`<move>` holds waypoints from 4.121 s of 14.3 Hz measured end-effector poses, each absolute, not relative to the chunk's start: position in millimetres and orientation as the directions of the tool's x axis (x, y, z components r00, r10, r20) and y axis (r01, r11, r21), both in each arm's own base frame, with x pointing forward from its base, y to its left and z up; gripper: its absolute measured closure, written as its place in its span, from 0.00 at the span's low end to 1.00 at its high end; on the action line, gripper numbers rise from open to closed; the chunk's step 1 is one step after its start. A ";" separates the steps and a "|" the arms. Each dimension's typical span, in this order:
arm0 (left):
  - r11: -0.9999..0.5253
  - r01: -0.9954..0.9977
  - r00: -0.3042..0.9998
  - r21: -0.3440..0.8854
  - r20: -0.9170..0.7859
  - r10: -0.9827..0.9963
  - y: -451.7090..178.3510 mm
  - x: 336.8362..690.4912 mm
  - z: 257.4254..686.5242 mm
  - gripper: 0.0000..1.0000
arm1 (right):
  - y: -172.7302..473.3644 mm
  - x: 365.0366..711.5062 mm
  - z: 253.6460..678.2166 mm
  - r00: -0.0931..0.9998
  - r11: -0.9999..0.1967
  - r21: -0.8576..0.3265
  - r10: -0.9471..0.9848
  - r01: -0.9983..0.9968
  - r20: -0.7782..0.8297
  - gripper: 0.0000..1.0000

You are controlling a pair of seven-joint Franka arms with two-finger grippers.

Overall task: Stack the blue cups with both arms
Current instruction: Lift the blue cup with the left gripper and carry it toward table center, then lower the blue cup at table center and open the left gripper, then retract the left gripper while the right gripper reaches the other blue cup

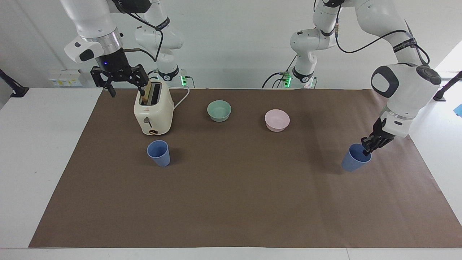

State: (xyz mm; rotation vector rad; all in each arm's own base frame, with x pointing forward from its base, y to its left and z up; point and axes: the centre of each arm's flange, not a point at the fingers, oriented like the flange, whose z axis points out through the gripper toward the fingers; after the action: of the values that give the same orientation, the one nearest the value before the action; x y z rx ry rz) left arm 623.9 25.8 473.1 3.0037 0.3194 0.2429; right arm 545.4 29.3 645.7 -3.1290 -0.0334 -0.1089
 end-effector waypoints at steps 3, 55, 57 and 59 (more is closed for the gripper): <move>-0.965 0.230 0.961 0.129 0.128 0.246 -44.1 624.1 513.1 0.95 | 29.3 545.4 645.7 0.997 -1.000 -0.010 0.021 0.022 0.070 0.00; -0.998 -0.060 0.996 0.015 0.070 -0.058 -50.5 582.4 521.1 0.00 | 97.3 621.8 445.1 0.993 -0.989 -0.094 0.107 0.111 0.043 0.00; -0.996 -0.091 0.993 0.011 0.074 -0.090 -39.2 572.9 541.8 0.00 | 104.1 616.8 422.8 0.993 -0.988 -0.094 0.118 0.120 0.028 0.00; -0.994 -0.106 0.991 0.009 0.079 -0.105 -38.4 561.0 575.1 0.00 | 117.4 609.4 410.1 0.990 -0.986 -0.093 0.141 0.141 0.007 0.00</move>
State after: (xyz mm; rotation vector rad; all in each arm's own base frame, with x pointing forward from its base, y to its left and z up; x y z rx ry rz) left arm 561.0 -38.4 575.1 3.1218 -0.1656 0.1233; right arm 609.4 117.4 410.1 -3.0407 -0.2155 -0.0006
